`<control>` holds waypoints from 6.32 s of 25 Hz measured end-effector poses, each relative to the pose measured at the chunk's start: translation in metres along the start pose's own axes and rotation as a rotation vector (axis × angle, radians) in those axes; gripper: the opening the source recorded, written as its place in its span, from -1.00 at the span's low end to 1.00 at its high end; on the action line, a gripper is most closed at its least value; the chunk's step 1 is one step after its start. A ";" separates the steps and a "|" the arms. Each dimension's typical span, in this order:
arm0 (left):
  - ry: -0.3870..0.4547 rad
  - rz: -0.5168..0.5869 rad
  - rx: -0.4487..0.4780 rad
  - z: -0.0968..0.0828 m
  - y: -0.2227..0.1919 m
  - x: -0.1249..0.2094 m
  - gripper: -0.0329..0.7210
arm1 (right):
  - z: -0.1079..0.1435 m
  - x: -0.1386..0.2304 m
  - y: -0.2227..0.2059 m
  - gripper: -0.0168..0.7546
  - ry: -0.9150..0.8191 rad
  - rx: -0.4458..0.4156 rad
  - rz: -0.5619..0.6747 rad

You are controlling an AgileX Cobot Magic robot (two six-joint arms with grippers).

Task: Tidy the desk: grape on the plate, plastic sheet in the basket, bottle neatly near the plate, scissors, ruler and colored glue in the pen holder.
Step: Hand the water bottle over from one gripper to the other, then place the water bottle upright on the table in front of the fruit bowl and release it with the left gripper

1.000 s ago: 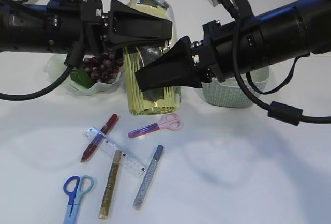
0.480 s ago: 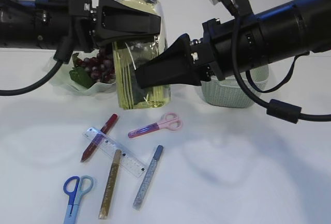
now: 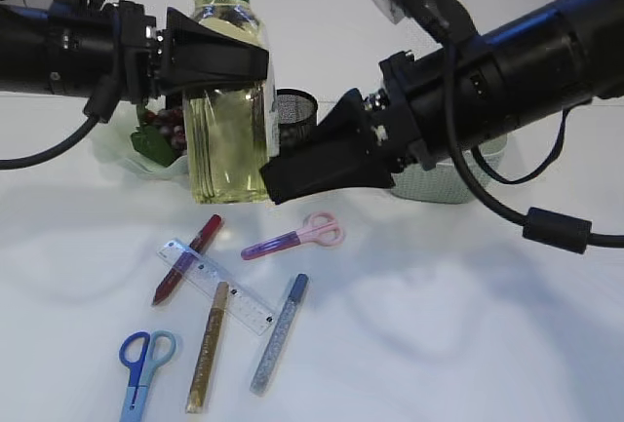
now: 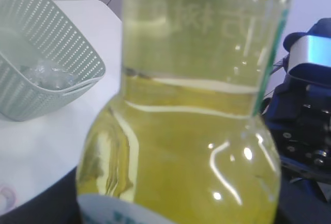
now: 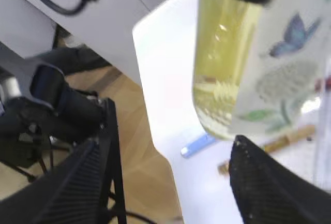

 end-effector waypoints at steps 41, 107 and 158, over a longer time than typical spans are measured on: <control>-0.094 0.470 -0.480 0.007 0.036 -0.020 0.28 | -0.054 0.049 0.091 0.54 -0.239 0.739 0.858; -0.102 -0.444 -1.029 0.073 0.109 0.007 0.27 | -0.066 0.051 0.112 0.51 -0.218 1.151 0.485; -0.417 -0.563 -0.871 0.145 0.074 0.060 0.27 | -0.033 0.081 0.131 0.51 0.153 1.341 0.169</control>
Point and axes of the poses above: a point on each arm's last joint axis where the gripper is mounted, y pointing back along that axis away from the gripper, z along the wrist's bending axis when the last joint is at zero, x = y × z, the point moved 4 cm from there along -y, pointing out along that axis toward the gripper, and after that the axes turned 9 degrees about y, right-handed, at the moved point
